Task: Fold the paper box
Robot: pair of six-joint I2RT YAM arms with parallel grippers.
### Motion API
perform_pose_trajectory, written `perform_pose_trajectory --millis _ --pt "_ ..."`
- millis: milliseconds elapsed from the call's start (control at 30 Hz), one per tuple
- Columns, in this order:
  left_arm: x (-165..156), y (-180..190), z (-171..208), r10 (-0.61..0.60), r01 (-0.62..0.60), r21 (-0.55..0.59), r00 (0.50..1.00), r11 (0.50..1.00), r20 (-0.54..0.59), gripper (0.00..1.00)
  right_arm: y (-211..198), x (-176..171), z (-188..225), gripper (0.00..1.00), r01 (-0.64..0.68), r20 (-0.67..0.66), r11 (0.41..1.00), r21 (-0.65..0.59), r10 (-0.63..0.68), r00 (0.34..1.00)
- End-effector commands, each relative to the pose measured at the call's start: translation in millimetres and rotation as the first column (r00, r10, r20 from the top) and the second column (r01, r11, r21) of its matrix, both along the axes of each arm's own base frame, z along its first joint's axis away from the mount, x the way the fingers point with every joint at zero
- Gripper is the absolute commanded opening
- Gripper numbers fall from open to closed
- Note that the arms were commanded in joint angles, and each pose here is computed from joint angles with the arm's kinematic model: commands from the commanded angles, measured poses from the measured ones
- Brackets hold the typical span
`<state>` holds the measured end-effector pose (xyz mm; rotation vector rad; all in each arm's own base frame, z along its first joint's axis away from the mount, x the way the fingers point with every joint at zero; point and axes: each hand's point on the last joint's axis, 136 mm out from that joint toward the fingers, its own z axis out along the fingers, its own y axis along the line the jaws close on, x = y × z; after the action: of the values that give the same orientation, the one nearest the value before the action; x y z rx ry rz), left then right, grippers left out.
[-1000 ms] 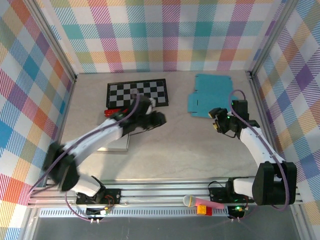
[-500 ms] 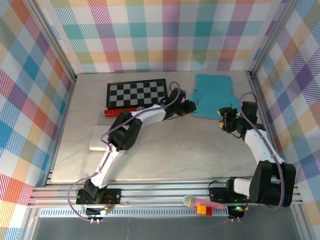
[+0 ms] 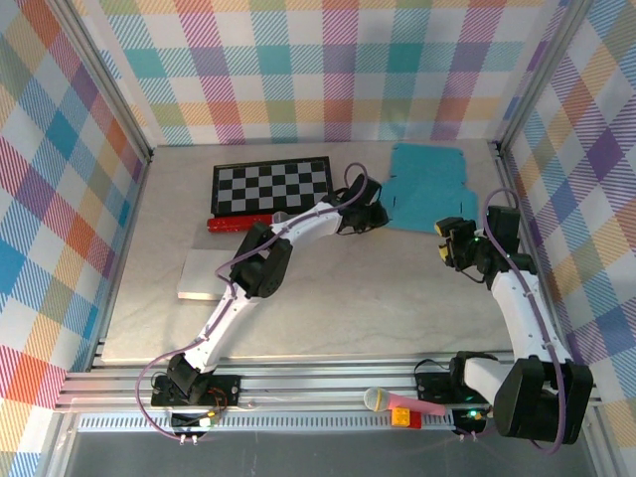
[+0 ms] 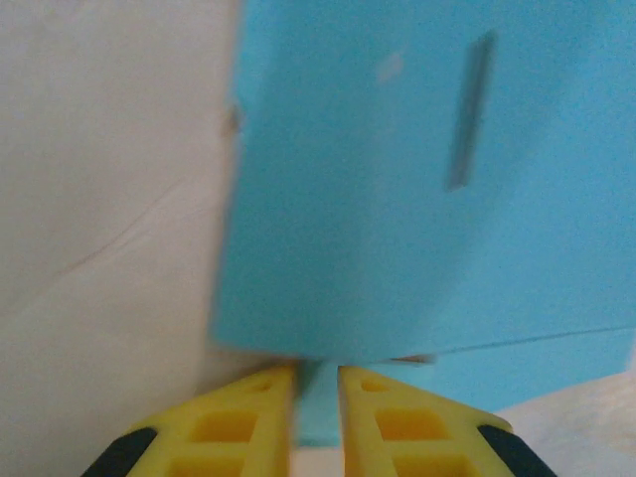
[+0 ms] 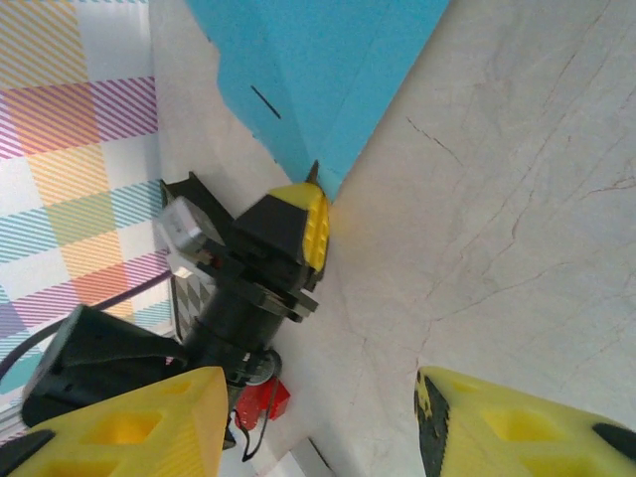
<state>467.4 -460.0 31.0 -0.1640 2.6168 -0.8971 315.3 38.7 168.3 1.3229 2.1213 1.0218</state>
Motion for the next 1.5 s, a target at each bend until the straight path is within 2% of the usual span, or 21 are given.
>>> perform_pose_trajectory --millis 0,133,233,300,400,500,600,700,867,933,1100,1233,1333,1467 --pt "-42.0 38.2 -54.9 0.066 -0.033 0.167 0.979 0.985 -0.193 0.18 -3.6 0.9 10.7 0.54 -0.011 0.012 0.999 -0.042 0.012 1.0" --pt "-45.5 46.3 -35.0 0.109 -0.093 0.104 0.982 0.99 -0.155 0.18 -6.3 0.1 8.8 0.54 -0.024 0.013 0.996 -0.083 0.025 1.0" --pt "-47.4 42.1 -0.3 0.103 -0.101 0.031 0.989 0.994 -0.109 0.18 -15.9 16.5 -3.2 0.54 -0.048 0.006 0.984 -0.169 0.049 0.999" --pt "-49.1 34.7 30.3 0.087 -0.089 -0.031 0.995 0.996 -0.048 0.2 -19.6 45.1 -11.6 0.54 -0.088 -0.006 0.975 -0.203 0.089 0.996" --pt "-56.1 31.5 62.2 0.061 -0.06 -0.083 0.998 0.995 0.012 0.24 -19.4 95.0 -25.5 0.5 -0.147 -0.051 0.972 -0.185 0.14 0.989" --pt "-60.3 36.5 87.5 0.05 -0.042 -0.11 0.996 0.993 0.073 0.27 -26.4 134.8 -47.7 0.48 -0.144 -0.111 0.973 -0.178 0.126 0.986" --pt "-66.7 43.7 99.4 0.054 -0.042 -0.134 0.994 0.99 0.09 0.3 -31.6 160.8 -69.6 0.48 -0.115 -0.16 0.981 -0.156 0.09 0.983" --pt "-74.4 50.5 105.8 0.06 -0.047 -0.146 0.994 0.988 0.09 0.31 -25.3 169.0 -99.6 0.49 -0.116 -0.272 0.987 -0.113 0.082 0.959" --pt "-82.5 66.8 109.0 0.115 -0.101 -0.187 0.991 0.977 0.062 0.33 7.5 151.1 -136.1 0.49 -0.268 -0.493 0.959 -0.096 0.188 0.849" --pt "-85.1 72.3 109.9 0.136 -0.124 -0.203 0.99 0.971 0.046 0.33 22.8 137.0 -140.1 0.49 -0.312 -0.531 0.946 -0.086 0.221 0.818" --pt "-98.5 83.8 105.0 0.179 -0.177 -0.229 0.984 0.957 -0.012 0.33 51.5 77.1 -151.7 0.48 -0.38 -0.599 0.924 -0.05 0.277 0.752" --pt "-107.9 93.5 103.7 0.169 -0.168 -0.2 0.985 0.965 -0.013 0.34 70.4 22.3 -146.5 0.48 -0.478 -0.603 0.877 -0.05 0.355 0.714" --pt "-113.3 94.8 97.1 0.144 -0.146 -0.182 0.989 0.972 -0.025 0.35 81.9 -11.8 -134.8 0.48 -0.528 -0.556 0.848 -0.043 0.418 0.718" --pt "-118.4 97.0 82.9 0.129 -0.136 -0.157 0.99 0.978 -0.051 0.35 85.8 -15.8 -97.8 0.52 -0.583 -0.425 0.807 -0.097 0.496 0.757"
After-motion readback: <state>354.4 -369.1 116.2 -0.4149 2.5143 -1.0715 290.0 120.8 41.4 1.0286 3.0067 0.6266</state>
